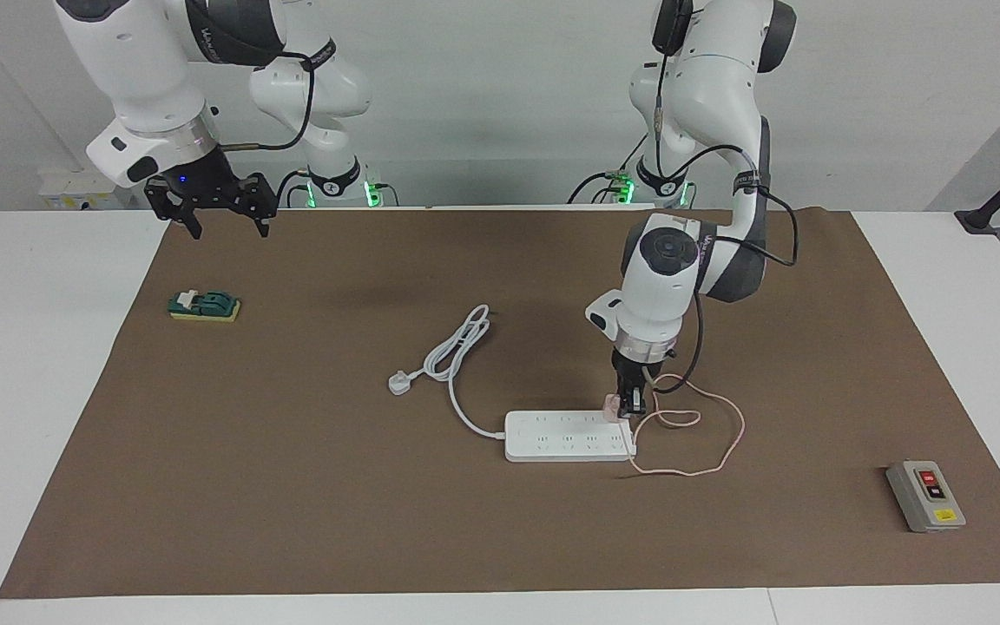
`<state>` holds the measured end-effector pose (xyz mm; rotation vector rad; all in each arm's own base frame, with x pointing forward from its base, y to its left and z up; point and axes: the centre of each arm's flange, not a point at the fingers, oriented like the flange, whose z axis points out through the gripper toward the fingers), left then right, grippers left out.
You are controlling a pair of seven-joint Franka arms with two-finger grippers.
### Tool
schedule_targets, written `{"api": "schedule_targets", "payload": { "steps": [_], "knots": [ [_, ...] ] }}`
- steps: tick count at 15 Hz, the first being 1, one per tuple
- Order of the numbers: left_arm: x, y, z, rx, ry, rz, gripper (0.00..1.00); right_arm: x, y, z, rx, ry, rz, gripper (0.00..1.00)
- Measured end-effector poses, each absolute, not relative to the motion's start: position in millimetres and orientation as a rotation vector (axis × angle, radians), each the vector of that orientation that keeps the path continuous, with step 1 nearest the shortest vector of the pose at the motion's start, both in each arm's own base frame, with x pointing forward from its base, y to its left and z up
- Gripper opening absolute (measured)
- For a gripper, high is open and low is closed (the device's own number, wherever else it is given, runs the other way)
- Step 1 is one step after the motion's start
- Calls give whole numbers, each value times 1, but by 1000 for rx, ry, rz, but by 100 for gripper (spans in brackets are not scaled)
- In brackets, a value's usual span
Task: Plug charger into power strip
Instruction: 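Push the charger prongs into the power strip socket with the left gripper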
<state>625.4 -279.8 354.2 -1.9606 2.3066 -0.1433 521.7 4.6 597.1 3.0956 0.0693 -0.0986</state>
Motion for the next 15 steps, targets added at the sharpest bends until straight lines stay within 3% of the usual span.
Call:
{"api": "schedule_targets", "payload": {
  "steps": [15],
  "knots": [
    [635, -285, 355, -2066, 2254, -64, 32, 522, 5, 597, 3097, 69, -99, 100]
  ]
}}
